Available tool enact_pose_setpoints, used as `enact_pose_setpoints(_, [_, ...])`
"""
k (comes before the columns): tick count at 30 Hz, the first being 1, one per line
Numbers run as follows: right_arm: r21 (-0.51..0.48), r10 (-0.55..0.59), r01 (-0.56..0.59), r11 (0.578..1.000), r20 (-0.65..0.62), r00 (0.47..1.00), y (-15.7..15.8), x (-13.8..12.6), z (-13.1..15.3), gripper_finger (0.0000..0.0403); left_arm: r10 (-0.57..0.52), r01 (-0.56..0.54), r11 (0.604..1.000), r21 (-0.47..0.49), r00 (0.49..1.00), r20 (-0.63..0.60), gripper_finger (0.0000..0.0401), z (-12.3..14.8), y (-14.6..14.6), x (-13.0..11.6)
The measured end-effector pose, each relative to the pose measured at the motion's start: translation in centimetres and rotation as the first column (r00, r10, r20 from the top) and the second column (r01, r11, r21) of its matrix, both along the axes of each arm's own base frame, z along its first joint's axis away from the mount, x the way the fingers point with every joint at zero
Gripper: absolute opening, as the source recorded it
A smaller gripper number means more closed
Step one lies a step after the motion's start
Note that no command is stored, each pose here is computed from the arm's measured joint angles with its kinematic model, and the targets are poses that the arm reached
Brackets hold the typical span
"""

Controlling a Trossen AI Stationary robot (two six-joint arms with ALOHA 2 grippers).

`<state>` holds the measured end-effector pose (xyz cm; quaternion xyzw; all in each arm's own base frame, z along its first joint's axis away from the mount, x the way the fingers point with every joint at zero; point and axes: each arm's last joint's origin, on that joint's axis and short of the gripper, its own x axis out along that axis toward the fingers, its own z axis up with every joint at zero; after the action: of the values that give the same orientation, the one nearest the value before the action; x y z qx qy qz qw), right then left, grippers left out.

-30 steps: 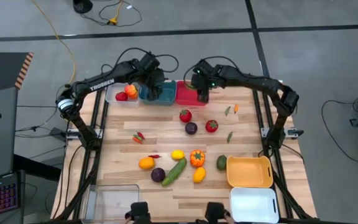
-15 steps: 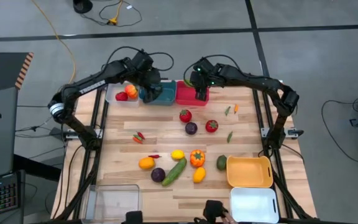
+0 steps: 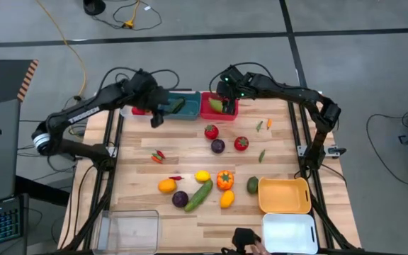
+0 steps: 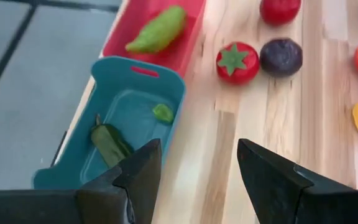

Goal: Sort produce into baskets
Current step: Put the green chili pepper into the blue bin

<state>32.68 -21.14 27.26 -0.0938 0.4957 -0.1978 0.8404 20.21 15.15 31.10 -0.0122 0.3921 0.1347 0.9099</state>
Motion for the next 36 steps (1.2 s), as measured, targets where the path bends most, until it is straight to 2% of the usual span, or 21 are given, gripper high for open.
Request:
enact_pose_setpoints(7, [0.011, -0.026, 0.027, 1.0, -0.047, 0.999, 0.4, -0.9, 0.5, 0.0292, 0.061, -0.062, 0.998, 0.002, 0.992, 0.108, 0.0199, -2.4, -1.9, -2.4])
enact_pose_setpoints(14, [0.104, -0.199, 0.208, 0.973, -0.087, 0.976, 1.3, -3.7, 2.2, 0.0292, 0.107, -0.107, 0.994, -0.01, 0.974, 0.201, 0.0199, -4.8, -3.0, -3.8])
enact_pose_setpoints(19, [0.192, -0.28, 0.323, 0.927, -0.222, 0.934, 2.3, -5.2, 1.7, 0.0292, 0.114, -0.12, 0.993, 0.005, 0.958, 0.264, 0.0199, -6.5, -3.3, -4.2])
enact_pose_setpoints(23, [0.241, -0.378, 0.464, 0.852, -0.329, 0.865, 2.7, -5.7, 0.3, 0.0292, 0.116, -0.125, 0.992, 0.012, 0.951, 0.287, 0.0199, -7.3, -3.4, -4.3])
enact_pose_setpoints(31, [0.254, -0.513, 0.641, 0.725, -0.423, 0.747, 2.0, -7.8, -2.8, 0.0292, 0.114, -0.126, 0.992, 0.023, 0.949, 0.293, 0.0199, -7.3, -3.4, -4.3])
enact_pose_setpoints(33, [0.252, -0.553, 0.689, 0.679, -0.443, 0.706, 1.7, -8.5, -3.4, 0.0292, 0.105, -0.12, 0.992, 0.033, 0.951, 0.289, 0.0199, -7.3, -3.4, -4.3])
enact_pose_setpoints(36, [0.244, -0.621, 0.77, 0.59, -0.474, 0.625, 1.3, -9.7, -4.3, 0.0292, 0.105, -0.119, 0.992, 0.033, 0.952, 0.289, 0.0199, -7.3, -3.4, -4.3])
